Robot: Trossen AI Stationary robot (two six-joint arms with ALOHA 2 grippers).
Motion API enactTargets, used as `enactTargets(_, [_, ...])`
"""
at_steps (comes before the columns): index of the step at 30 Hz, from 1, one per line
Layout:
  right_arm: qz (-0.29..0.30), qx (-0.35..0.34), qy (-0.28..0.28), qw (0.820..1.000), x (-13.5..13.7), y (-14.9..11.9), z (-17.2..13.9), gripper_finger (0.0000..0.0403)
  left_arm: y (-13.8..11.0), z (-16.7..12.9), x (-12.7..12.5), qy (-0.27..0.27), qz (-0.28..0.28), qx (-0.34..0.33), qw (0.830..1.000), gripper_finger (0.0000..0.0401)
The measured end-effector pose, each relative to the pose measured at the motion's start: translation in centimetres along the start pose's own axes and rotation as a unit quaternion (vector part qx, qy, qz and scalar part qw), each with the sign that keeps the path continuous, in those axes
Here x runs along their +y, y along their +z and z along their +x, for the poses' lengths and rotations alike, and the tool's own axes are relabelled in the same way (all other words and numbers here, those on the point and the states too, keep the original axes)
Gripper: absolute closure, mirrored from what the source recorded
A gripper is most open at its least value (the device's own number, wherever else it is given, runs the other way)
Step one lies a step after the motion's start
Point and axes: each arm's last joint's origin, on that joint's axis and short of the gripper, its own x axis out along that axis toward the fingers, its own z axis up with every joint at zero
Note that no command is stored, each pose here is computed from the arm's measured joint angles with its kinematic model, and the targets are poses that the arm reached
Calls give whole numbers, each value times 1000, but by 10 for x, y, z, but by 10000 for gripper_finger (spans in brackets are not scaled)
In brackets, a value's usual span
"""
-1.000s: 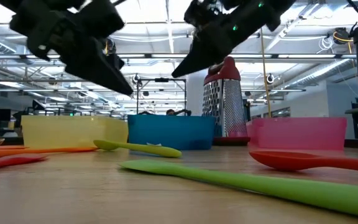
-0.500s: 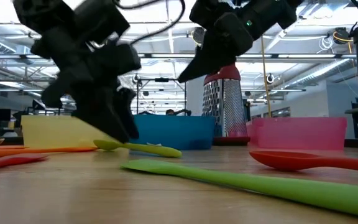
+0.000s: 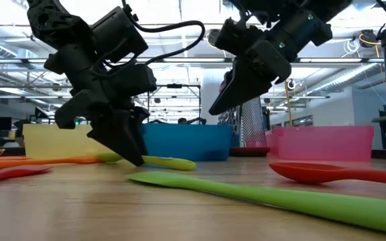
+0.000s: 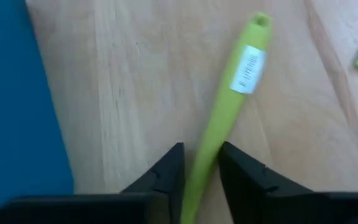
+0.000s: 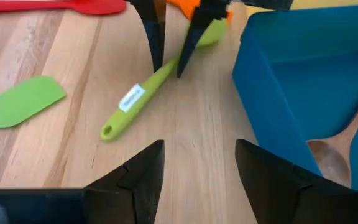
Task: Pick & Place Kitchen Items
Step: Put the green serving spoon into the blue bin
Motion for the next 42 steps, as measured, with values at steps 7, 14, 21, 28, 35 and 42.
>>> enactTargets(7, [1,-1,0,1000,0,0,0,214,3,1,-8,-7,-48,-14,999,367])
enactTargets(14, [4,-23,0,1000,0,4,0,217,13,-10,-31,-55,-28,-51,997,357])
enactTargets(21, [2,-24,-1,1000,0,4,0,218,27,-49,-38,-6,-17,-100,995,366])
enactTargets(28, [30,49,-3,998,0,-10,0,219,32,-92,-27,56,3,-133,990,352])
enactTargets(35, [36,59,-4,998,-1,-11,-2,219,29,-99,-5,93,37,-114,988,362])
enactTargets(42, [-37,-66,-66,995,-4,13,-3,226,24,-98,19,131,50,-93,986,353])
